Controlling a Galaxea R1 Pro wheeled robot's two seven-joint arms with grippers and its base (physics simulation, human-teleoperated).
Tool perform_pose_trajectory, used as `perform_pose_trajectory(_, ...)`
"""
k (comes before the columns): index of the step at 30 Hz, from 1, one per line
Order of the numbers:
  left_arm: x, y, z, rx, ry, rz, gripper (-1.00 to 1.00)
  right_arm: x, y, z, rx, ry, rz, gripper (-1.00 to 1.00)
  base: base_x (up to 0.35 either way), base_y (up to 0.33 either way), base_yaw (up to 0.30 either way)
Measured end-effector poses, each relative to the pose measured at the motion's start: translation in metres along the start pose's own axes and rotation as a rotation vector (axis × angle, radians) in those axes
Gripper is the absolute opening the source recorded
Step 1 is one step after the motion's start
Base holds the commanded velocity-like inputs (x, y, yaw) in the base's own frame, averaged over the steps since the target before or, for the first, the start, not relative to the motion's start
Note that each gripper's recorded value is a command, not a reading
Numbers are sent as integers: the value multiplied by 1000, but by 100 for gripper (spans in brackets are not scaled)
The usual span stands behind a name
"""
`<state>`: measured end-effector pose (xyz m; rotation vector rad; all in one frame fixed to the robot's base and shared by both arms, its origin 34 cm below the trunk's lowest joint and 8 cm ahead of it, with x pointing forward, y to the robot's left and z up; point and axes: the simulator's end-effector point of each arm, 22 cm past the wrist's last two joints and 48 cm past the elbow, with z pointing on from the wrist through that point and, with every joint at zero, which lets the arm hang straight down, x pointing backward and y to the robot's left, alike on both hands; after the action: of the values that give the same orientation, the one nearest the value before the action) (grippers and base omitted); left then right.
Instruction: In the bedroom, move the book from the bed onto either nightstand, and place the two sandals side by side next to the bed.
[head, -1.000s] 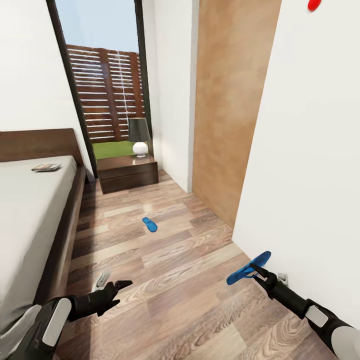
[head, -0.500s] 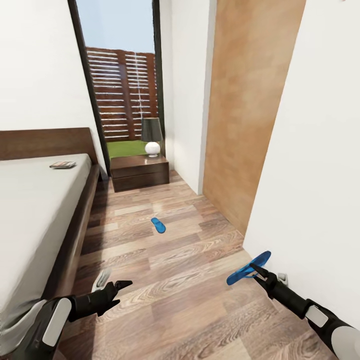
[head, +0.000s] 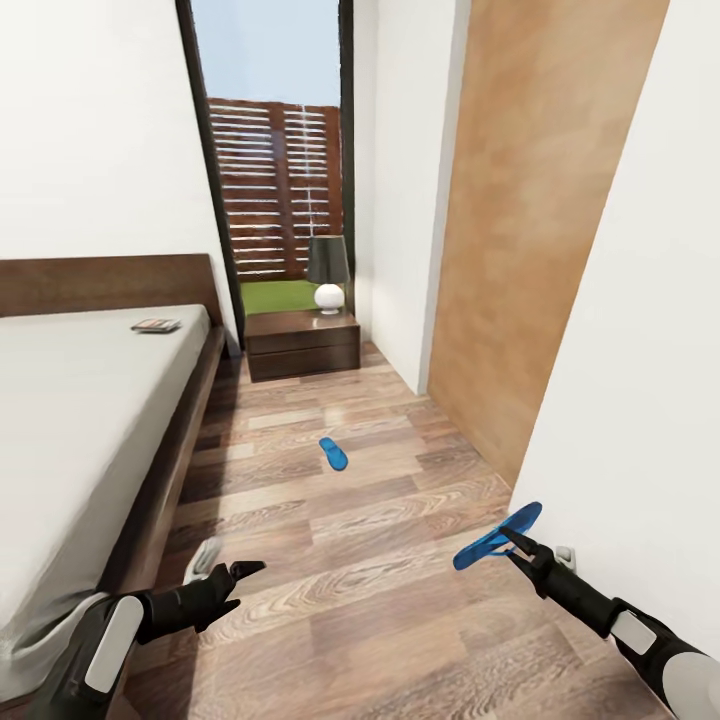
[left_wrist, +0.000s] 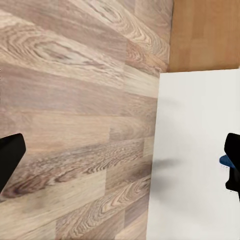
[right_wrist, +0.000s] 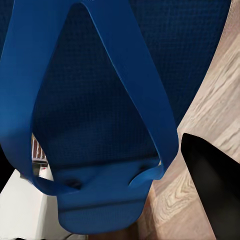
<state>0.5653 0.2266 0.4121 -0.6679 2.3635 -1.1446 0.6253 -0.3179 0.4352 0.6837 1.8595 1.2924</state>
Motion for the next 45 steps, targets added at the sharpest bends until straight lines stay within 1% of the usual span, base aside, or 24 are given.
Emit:
perform_pose_trajectory(31, 0, 0, 0, 0, 1, -1, 100, 0, 0, 0, -1, -1, 2, -100, 113, -101, 174)
perform_pose_trajectory(45, 0, 0, 0, -1, 1, -1, 100, 0, 0, 0, -1, -1, 2, -100, 125, -111, 25)
